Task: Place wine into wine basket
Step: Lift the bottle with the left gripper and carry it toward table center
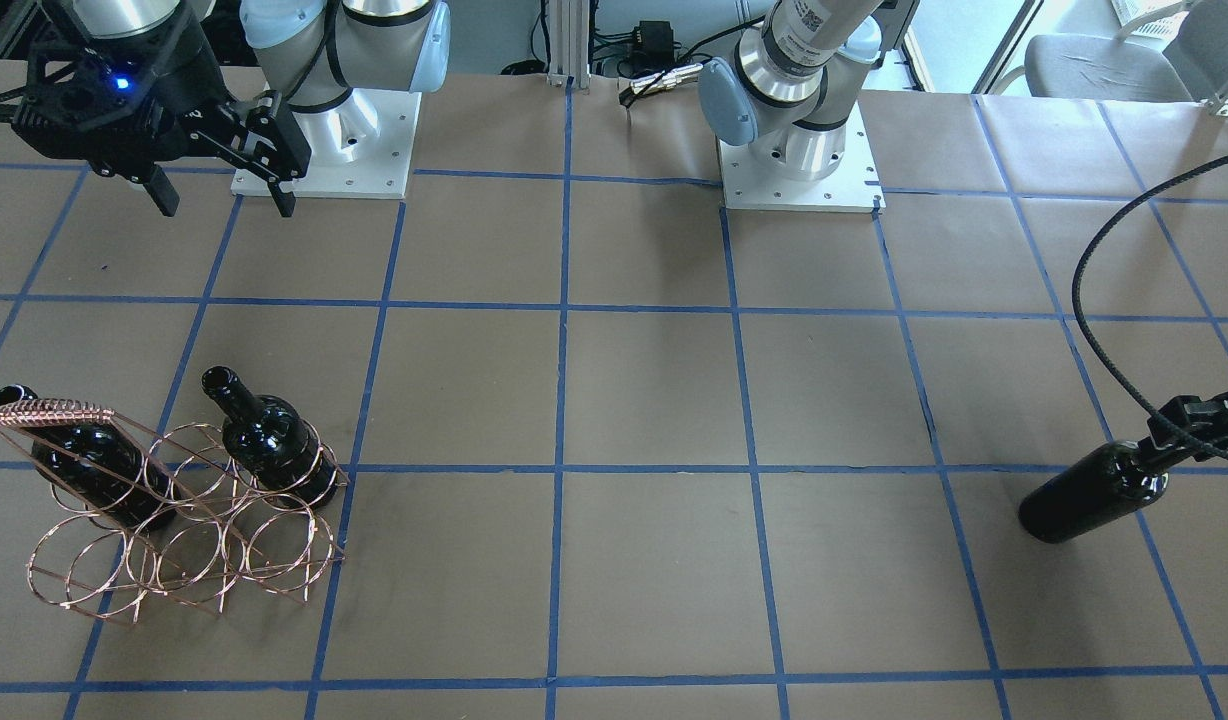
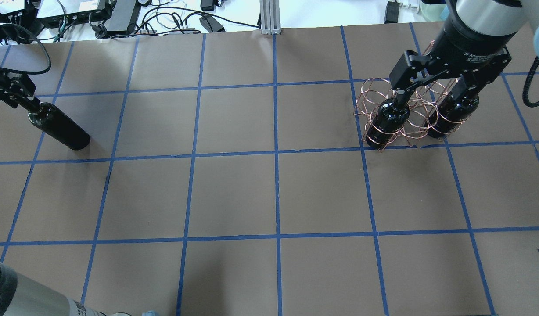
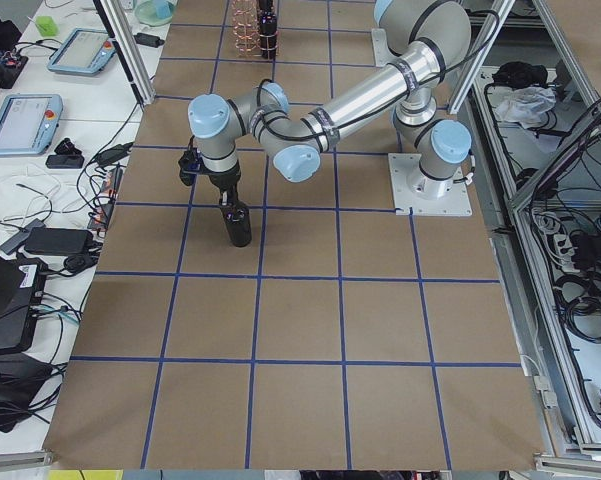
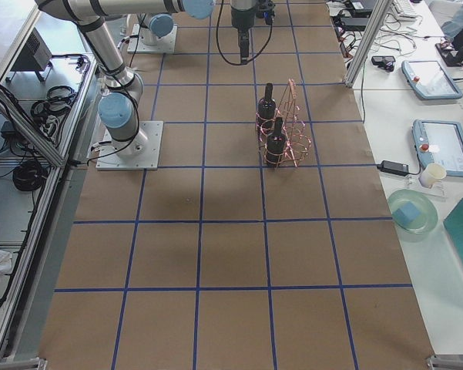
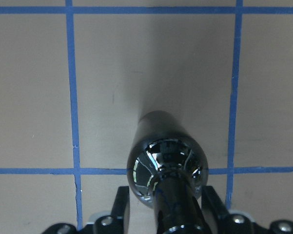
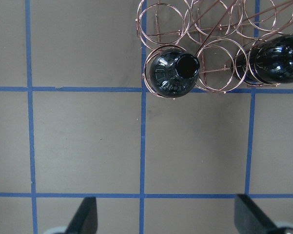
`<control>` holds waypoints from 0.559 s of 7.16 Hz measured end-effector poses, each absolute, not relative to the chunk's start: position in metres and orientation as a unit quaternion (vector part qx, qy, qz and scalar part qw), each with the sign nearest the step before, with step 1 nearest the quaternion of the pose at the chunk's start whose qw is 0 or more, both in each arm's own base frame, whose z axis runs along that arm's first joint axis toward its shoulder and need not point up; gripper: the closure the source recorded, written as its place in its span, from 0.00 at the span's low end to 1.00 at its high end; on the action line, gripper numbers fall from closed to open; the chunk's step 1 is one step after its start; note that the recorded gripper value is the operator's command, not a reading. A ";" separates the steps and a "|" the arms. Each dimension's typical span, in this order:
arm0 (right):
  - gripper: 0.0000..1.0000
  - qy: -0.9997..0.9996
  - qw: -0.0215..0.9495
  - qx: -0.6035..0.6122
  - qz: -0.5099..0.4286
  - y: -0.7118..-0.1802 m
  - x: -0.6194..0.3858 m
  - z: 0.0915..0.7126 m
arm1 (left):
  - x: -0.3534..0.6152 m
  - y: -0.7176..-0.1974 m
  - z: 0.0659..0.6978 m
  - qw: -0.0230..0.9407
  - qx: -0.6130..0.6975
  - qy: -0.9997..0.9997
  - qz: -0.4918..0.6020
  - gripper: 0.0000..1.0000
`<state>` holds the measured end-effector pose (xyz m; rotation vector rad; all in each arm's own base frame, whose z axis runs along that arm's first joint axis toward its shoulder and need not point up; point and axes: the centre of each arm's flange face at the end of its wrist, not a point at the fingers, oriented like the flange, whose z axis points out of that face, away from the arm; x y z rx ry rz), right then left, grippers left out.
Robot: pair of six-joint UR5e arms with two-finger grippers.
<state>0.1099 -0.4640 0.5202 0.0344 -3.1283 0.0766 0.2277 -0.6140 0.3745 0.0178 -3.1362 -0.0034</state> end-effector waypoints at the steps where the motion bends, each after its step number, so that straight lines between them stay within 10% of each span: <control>1: 0.00 -1.000 0.006 0.011 0.025 -0.464 0.110 0.520 | 0.227 -0.614 0.375 0.003 0.006 -1.000 -0.002 0.77; 2: 0.00 -1.000 0.006 0.011 0.024 -0.464 0.110 0.520 | 0.227 -0.613 0.374 0.007 0.006 -1.000 -0.006 1.00; 4: 0.00 -1.000 0.006 0.011 0.024 -0.464 0.110 0.521 | 0.225 -0.610 0.373 0.013 0.006 -1.000 -0.016 1.00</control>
